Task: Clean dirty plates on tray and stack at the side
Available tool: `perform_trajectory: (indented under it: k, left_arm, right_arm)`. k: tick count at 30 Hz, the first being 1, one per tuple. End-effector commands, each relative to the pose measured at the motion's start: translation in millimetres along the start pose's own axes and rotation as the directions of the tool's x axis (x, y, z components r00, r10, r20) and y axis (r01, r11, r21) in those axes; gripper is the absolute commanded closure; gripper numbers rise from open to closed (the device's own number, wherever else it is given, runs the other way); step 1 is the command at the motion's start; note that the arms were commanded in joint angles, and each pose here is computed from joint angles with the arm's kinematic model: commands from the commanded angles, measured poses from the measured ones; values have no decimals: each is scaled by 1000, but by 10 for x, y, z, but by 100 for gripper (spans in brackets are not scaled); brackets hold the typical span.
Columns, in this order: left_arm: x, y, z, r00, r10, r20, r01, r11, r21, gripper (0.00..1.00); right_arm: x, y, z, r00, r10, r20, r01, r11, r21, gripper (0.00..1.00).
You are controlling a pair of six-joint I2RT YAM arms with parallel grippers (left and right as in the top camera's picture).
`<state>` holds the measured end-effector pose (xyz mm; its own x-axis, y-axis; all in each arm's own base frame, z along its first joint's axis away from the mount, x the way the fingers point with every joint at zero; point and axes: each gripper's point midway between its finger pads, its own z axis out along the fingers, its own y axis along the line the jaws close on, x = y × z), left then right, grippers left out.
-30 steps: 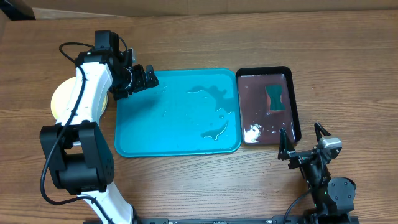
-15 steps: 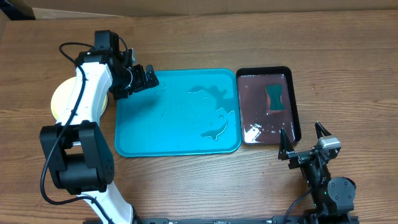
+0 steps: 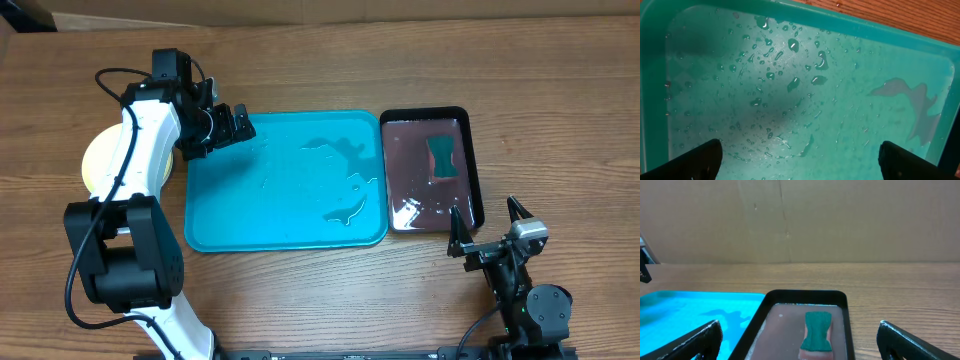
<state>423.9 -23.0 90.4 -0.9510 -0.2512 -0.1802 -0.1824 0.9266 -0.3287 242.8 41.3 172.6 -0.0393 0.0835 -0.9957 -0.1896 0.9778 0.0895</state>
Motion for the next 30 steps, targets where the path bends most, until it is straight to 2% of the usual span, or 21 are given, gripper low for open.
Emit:
perform_trajectory:
  k: [1, 7, 12, 17, 23, 30]
  left_arm:
    - [7, -20, -34, 1000, 30, 7, -30, 1000, 6, 0]
    - [21, -82, -106, 999, 48, 23, -48, 999, 3, 0]
    - [-3, -404, -589, 983, 118, 143, -124, 992, 30, 0]
    - [62, -741, -1344, 927, 186, 325, -215, 975, 55, 0]
    - [279, -911, -2121, 837, 213, 504, -281, 958, 61, 0]
    - [715, -834, -2448, 780, 220, 585, -297, 954, 36, 0]
  right_arm:
    - [19, -36, 0, 1000, -7, 3, 7, 1000, 16, 0]
    - [19, -36, 0, 1000, -7, 3, 7, 1000, 16, 0]
    - [19, -36, 0, 1000, -7, 3, 7, 1000, 16, 0]
    - [19, -36, 0, 1000, -7, 3, 7, 1000, 16, 0]
    - [19, -36, 0, 1000, -7, 3, 7, 1000, 16, 0]
    - [19, -36, 0, 1000, -7, 3, 7, 1000, 16, 0]
